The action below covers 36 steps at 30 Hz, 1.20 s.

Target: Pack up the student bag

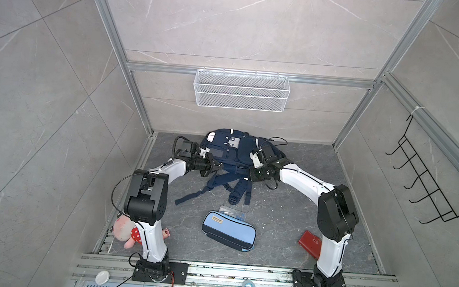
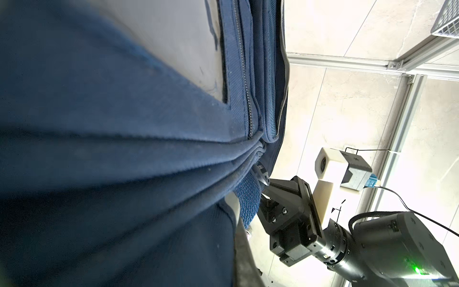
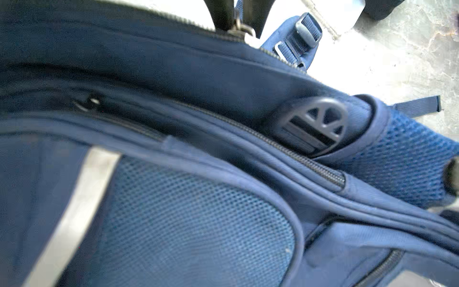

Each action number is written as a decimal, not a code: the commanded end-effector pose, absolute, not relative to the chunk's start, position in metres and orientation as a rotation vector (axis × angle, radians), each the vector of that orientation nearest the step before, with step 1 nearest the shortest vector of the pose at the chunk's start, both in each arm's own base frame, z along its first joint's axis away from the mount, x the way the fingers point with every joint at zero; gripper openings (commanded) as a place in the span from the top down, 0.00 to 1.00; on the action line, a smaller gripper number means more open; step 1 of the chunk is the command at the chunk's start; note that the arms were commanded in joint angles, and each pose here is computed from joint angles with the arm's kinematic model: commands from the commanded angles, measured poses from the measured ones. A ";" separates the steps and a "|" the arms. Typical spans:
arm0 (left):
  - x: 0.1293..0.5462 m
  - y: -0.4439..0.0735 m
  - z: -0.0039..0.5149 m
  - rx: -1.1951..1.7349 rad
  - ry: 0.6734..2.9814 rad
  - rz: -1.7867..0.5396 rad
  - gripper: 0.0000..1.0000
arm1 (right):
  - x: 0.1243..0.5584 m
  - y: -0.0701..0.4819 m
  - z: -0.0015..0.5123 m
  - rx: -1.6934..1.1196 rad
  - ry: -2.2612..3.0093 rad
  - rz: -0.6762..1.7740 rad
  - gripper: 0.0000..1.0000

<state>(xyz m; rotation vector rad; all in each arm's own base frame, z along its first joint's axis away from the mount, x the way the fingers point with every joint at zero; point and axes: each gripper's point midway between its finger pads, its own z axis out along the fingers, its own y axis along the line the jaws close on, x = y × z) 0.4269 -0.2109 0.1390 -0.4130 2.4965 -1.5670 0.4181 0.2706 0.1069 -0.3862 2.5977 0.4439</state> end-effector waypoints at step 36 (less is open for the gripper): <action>0.548 -0.151 0.152 -0.417 2.380 -1.034 1.00 | 0.394 0.147 0.114 0.071 2.670 0.220 1.00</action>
